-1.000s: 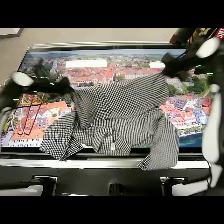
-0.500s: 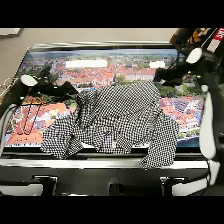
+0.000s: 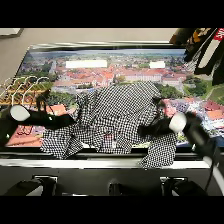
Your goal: Fold the clothes and pants, and hang the long-sleeved shirts on hangers.
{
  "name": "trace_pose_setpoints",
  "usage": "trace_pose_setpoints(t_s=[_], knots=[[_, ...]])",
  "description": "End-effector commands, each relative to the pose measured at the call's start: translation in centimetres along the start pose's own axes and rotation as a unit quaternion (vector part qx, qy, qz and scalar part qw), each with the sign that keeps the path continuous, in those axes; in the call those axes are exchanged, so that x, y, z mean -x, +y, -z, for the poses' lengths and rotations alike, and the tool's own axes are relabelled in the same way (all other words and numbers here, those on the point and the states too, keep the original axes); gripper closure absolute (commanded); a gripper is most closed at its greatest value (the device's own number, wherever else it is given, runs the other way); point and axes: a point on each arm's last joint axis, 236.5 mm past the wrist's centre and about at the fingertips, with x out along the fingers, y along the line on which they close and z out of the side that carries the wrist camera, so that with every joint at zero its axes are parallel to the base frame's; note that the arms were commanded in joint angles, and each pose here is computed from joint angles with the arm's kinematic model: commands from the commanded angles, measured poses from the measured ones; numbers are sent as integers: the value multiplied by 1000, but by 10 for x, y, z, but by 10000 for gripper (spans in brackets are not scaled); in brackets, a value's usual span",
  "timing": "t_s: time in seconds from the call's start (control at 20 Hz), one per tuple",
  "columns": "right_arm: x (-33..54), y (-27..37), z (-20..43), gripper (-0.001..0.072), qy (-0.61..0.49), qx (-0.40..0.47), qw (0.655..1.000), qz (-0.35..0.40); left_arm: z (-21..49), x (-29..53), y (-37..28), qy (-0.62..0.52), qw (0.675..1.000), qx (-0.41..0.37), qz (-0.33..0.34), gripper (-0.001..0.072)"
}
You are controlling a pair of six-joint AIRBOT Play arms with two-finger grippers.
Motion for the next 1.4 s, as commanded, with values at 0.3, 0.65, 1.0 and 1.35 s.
trace_pose_setpoints(t_s=[0.3, 0.65, 1.0, 1.35], knots=[[-80, 44, 62, 183, -25, 81, 996, 7, 49, -21, -14, 45, 999, -30, -2, 164], [-87, 26, 31, 197, -83, 46, 994, 51, 53, -21, -13, 55, 998, -20, -4, 164], [-75, 12, 23, 684, -89, 23, 991, 92, 57, -21, -17, 60, 998, -28, -3, 151], [-11, 16, 15, 684, -75, -7, 988, 136, 82, -42, -62, 54, 994, -81, -48, 152]])
